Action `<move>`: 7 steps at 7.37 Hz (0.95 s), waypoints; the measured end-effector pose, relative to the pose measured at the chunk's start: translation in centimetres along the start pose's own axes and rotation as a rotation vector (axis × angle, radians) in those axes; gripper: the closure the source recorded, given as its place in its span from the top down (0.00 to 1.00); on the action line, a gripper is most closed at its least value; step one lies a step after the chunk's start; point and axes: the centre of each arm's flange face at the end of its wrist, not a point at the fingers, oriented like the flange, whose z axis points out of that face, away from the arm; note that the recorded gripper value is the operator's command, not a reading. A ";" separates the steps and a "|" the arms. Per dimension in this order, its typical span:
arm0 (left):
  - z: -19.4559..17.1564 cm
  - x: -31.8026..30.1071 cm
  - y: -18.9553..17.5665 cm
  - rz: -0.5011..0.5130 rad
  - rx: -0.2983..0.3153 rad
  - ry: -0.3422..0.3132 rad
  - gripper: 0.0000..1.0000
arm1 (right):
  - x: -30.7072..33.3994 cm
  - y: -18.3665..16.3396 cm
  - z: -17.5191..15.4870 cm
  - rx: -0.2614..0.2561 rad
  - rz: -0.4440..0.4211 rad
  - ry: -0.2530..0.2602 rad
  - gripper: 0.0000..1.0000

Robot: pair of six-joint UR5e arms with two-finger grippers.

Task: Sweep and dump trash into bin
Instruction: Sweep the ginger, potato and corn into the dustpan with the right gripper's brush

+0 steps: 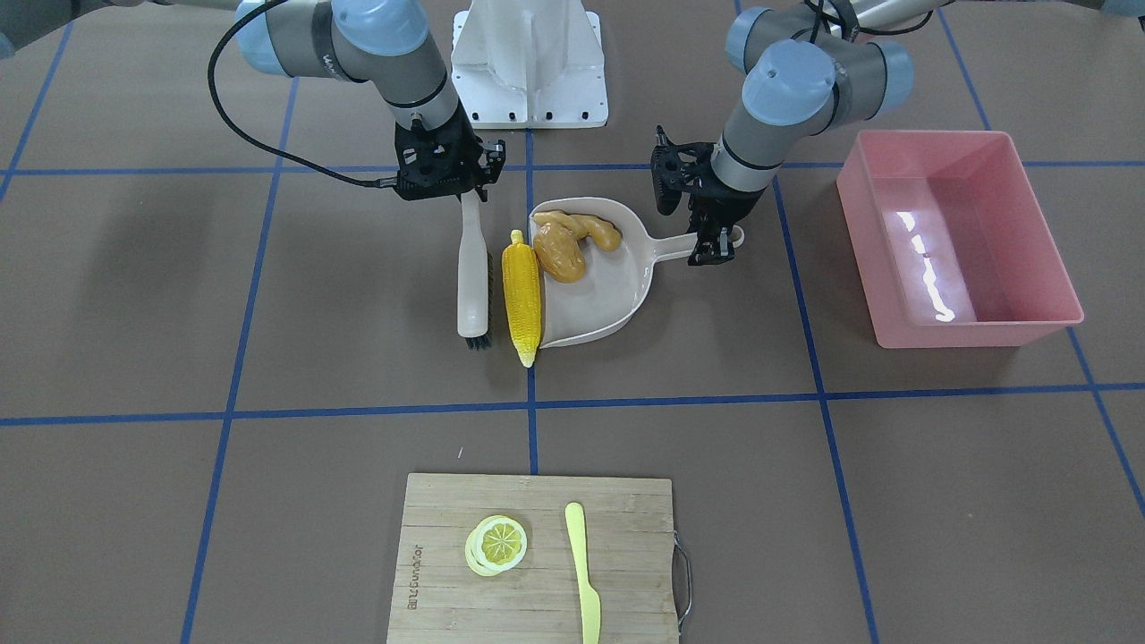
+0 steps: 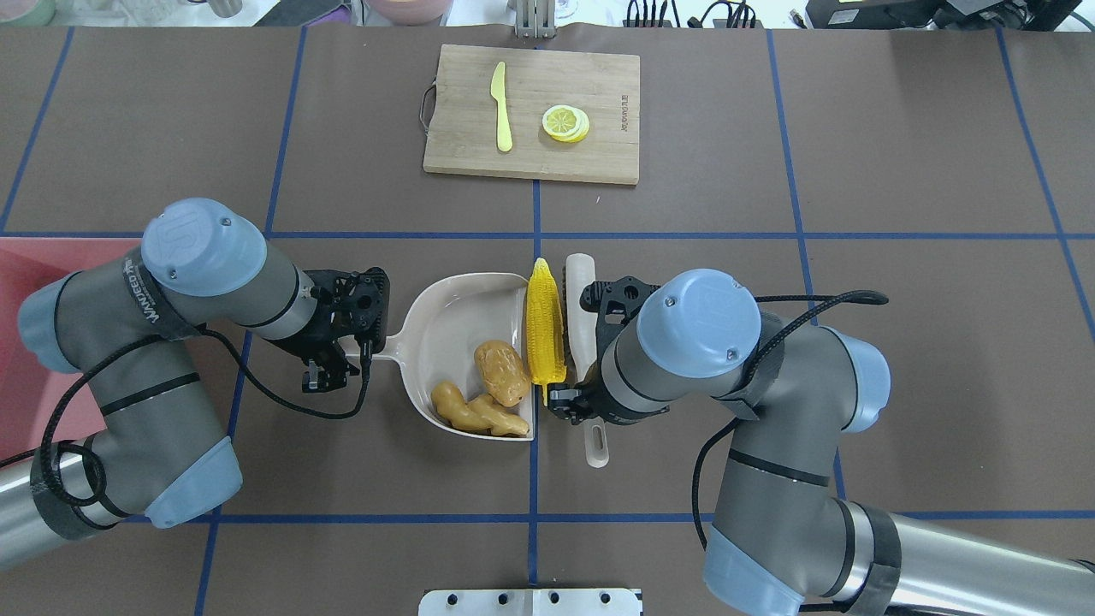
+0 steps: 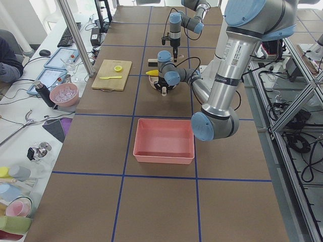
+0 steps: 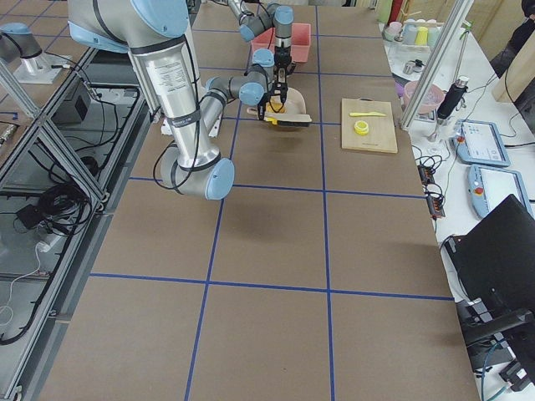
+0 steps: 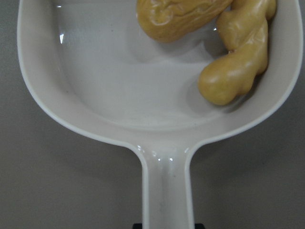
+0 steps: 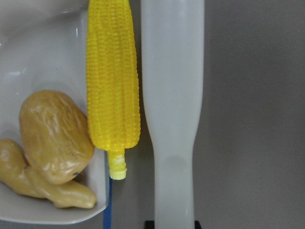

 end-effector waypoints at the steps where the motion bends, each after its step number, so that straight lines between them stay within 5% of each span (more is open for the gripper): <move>1: -0.1 0.0 0.0 -0.001 0.001 0.000 0.33 | 0.5 -0.3 0.3 -0.005 -0.005 0.019 0.00; 5: -0.2 0.1 -0.2 -0.029 0.006 -0.002 0.26 | 0.5 -0.8 3.2 -0.018 -0.035 0.065 0.00; 7: -0.5 0.2 -0.3 -0.039 0.011 -0.004 0.23 | -1.2 -0.9 4.5 -0.014 -0.045 0.041 0.00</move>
